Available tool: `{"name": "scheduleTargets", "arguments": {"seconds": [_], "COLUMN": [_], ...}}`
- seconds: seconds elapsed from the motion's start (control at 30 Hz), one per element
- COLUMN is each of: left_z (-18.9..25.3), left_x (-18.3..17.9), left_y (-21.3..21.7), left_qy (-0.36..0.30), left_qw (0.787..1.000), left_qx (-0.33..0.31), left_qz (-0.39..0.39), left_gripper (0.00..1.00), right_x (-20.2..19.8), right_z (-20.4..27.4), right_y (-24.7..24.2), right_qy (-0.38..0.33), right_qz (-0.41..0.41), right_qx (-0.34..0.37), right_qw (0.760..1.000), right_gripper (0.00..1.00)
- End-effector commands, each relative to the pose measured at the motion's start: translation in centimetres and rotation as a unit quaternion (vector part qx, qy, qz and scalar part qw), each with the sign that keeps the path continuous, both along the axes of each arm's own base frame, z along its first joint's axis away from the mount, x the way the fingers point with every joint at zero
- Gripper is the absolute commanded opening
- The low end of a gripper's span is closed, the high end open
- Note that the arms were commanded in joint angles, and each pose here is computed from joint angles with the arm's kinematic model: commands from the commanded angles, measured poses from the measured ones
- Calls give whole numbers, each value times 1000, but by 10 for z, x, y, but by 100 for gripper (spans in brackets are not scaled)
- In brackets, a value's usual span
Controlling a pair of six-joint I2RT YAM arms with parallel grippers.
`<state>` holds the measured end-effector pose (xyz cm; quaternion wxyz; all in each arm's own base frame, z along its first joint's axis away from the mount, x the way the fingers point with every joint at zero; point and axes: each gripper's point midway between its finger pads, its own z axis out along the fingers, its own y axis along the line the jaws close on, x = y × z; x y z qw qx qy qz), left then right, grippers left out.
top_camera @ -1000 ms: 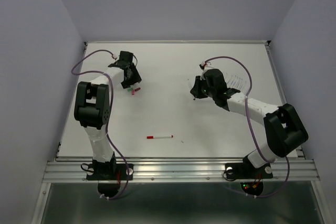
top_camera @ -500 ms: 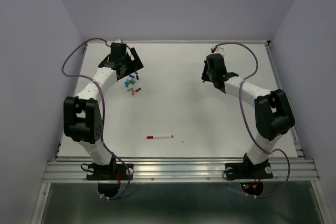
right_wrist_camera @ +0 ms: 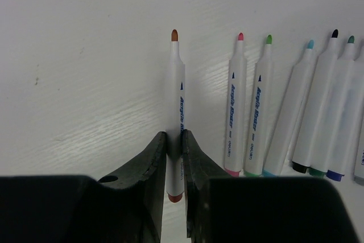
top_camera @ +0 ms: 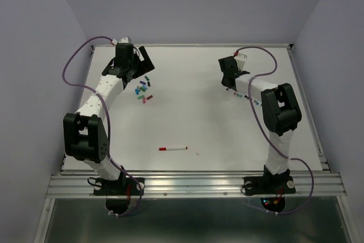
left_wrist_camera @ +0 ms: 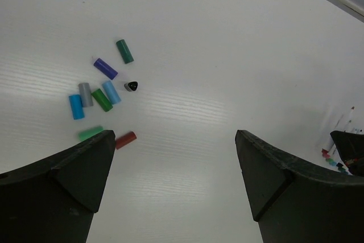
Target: Open the pen caps
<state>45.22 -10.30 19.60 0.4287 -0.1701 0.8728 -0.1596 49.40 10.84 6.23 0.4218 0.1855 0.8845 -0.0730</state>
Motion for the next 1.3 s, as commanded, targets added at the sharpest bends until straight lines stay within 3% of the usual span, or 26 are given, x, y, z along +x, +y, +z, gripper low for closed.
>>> {"name": "scheduleTargets", "arguments": {"seconds": [0.0,0.33,0.57,1.03,1.1,1.2,1.23,1.27], "left_z": [-1,-6,-3,-2,-2,1,3,3], "left_x": [-1,-3,-7,-8,-10,-11,-12,-12], "left_y": [-2,1,4,2,2,2,2,2], "left_qy": [-6,0,-5,-7,-7,-10,-12,-12], "left_qw": [1000,1000,1000,1000,1000,1000,1000,1000], "left_qx": [4,6,4,-5,-5,-7,-7,-8], "left_qz": [-12,-4,3,1,1,1,0,1], "left_gripper": [99,99,99,99,99,99,99,99], "right_x": [12,15,15,25,26,26,25,21], "right_z": [7,-12,-13,28,42,68,73,74], "right_y": [-22,-30,-30,-25,-24,-21,-13,-10], "right_qy": [-14,11,14,-16,-29,-44,-46,-40], "right_qz": [-45,-43,-40,-22,-19,13,36,69], "right_qx": [-8,0,-1,6,8,5,15,4], "right_qw": [999,999,999,1000,999,999,998,997], "right_gripper": [4,9,20,36,43,73,90,100]}}
